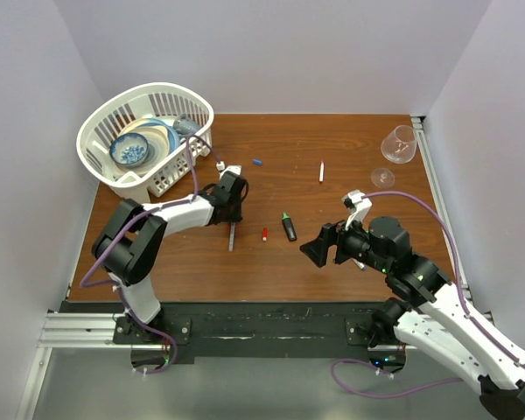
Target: Insert the pens into the pen caps
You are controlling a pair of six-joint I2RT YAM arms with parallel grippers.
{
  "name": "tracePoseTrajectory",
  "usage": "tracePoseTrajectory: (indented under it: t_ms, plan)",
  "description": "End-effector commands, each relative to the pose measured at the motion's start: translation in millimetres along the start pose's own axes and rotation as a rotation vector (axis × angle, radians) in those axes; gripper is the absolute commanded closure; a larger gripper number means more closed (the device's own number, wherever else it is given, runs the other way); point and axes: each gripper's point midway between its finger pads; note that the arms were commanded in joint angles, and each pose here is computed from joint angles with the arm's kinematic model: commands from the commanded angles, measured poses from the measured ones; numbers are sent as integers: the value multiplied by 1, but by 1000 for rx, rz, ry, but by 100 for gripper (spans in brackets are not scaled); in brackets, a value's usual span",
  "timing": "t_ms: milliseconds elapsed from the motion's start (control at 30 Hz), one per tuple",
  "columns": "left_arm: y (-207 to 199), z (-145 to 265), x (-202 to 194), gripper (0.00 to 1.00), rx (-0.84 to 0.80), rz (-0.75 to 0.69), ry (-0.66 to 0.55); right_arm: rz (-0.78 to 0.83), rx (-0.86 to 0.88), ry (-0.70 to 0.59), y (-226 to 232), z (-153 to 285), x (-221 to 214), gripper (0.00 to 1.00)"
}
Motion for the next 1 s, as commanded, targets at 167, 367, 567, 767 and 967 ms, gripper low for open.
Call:
tracePoseTrajectory:
  t_ms: [167, 367, 567, 767, 967]
  plan:
    - [-20, 41, 62, 46, -85, 50, -149, -18, -139, -67, -20, 6, 21, 11]
    - [-27, 99, 90, 12, -202, 0, -261, 20, -411, 71, -70, -10, -1, 16]
    - [-25, 149, 81, 0, -352, 11, -350, 97, -522, 187, -100, -47, -3, 23]
    - [-17, 167, 58, 0, -405, 9, -324, 73, -376, 279, -86, -107, -4, 27]
    - [-20, 207, 67, 1, -517, 49, -436, 77, -404, 390, -100, -152, -19, 35]
Point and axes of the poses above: each gripper's point midway between its finger pads, its own z axis back along the fingers, its own y axis along the line the jaws close on, x = y × z, and after that the axes turned 5 degrees about z, right-handed
